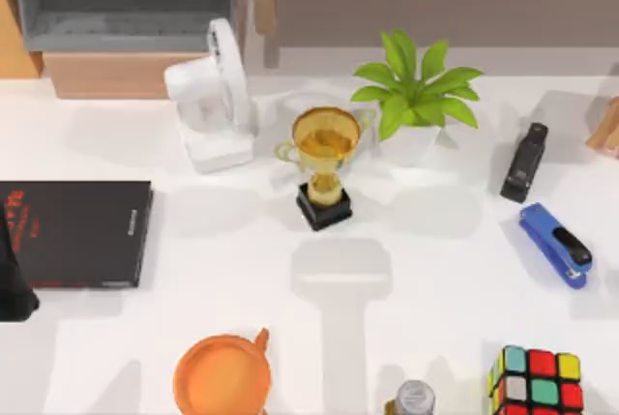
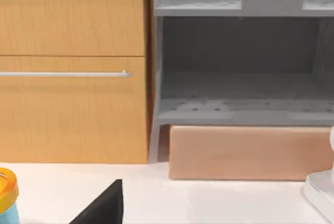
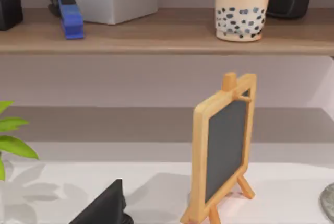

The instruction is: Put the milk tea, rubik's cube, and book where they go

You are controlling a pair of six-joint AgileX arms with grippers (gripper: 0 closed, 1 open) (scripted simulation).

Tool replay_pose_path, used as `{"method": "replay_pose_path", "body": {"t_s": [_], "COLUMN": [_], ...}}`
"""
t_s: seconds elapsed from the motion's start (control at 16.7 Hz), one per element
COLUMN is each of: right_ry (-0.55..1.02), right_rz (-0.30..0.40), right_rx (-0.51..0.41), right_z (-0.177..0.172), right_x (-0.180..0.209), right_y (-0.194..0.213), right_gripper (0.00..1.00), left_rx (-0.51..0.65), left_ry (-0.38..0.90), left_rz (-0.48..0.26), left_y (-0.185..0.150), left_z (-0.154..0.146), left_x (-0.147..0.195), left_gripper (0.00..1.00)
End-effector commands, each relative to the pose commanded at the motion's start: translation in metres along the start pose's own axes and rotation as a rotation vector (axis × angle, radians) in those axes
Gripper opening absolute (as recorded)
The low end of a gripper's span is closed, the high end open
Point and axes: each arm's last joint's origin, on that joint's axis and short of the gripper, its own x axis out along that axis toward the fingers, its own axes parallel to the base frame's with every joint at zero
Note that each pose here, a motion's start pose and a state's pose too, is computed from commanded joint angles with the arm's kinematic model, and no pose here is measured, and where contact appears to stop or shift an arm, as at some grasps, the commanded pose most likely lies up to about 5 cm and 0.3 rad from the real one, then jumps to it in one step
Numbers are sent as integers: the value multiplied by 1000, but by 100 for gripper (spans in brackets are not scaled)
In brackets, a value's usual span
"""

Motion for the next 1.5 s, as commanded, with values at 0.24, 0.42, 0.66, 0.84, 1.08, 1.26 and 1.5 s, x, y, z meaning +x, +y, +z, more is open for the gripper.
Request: {"method": "replay_pose_path", "body": {"t_s": [0.24, 0.42, 0.66, 0.84, 1.08, 1.26, 1.5], "right_ry": [-1, -6, 6, 55, 56, 39, 15], "right_rz": [1, -1, -11, -18, -23, -23, -17], "right_rx": [-4, -13, -22, -24, -24, -19, -11], "right_z": [5, 25, 65, 85, 98, 93, 76], "right_x": [1, 7, 35, 82, 154, 207, 259], "right_y": [0, -1, -4, -10, -22, -31, -42], "right_gripper": [100, 100, 100, 100, 100, 100, 100], "left_rx": [0, 0, 0, 0, 0, 0, 0], "left_ry": [0, 0, 0, 0, 0, 0, 0], "left_rz": [0, 0, 0, 0, 0, 0, 0], "left_y": [0, 0, 0, 0, 0, 0, 0], "left_z": [0, 0, 0, 0, 0, 0, 0], "left_x": [0, 0, 0, 0, 0, 0, 0], "left_gripper": [100, 100, 100, 100, 100, 100, 100]}}
